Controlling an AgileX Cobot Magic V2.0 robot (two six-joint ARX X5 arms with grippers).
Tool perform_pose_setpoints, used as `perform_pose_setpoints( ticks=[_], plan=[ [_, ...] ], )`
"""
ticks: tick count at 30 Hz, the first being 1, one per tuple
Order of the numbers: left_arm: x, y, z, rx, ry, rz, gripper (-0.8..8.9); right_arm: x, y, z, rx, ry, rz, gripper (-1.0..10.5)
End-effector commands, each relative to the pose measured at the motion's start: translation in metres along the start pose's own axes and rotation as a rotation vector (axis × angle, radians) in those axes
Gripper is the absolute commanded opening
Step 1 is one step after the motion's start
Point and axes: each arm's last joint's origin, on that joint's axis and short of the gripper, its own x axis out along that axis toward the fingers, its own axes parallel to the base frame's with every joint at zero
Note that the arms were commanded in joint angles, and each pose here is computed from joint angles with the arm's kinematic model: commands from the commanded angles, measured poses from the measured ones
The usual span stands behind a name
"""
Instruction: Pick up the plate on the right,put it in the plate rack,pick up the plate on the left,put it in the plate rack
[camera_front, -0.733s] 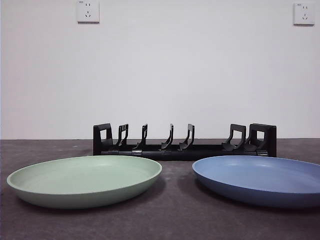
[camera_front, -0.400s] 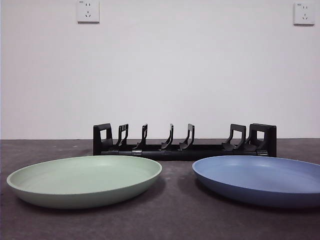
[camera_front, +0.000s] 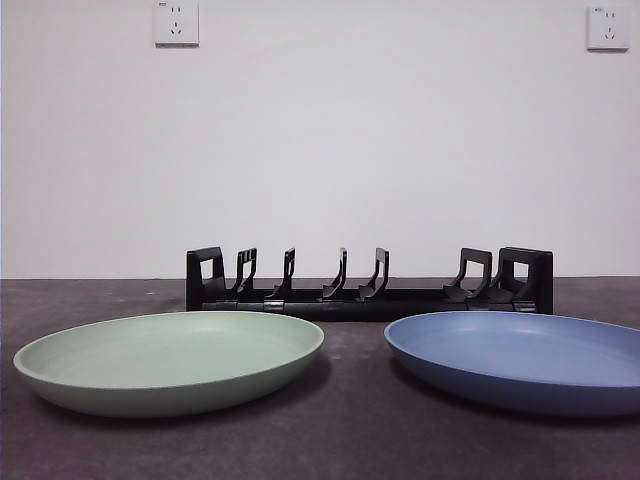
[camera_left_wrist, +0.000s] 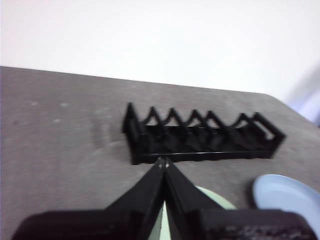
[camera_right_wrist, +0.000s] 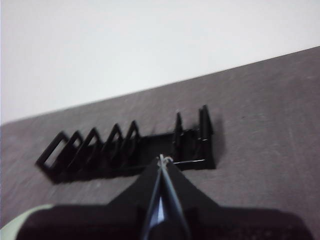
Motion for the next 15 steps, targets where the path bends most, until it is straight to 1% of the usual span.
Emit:
perform_pose_setpoints(
  ticks=[1,4,10,12,15],
  plan=[
    [-0.001,-0.006,0.017,0.014,0.035,-0.042,-0.06,0.000,0.006,0.019,-0.077,0.064,0.031,-0.1],
    [-0.002,-0.012,0.035,0.026,0.100,-0.089,-0.06,0.001,0.011,0.036,-0.123,0.175,0.054,-0.1],
    [-0.005,-0.022,0.066,0.067,0.224,-0.153,-0.06,0.005,0.015,0.058,-0.182,0.364,0.053,-0.1],
    [-0.006,-0.026,0.073,0.088,0.251,-0.165,-0.06,0.007,0.016,0.061,-0.193,0.416,0.069,-0.1],
    [-0.005,-0.029,0.080,0.107,0.275,-0.187,-0.06,0.010,0.016,0.064,-0.182,0.447,0.105,-0.1]
  ],
)
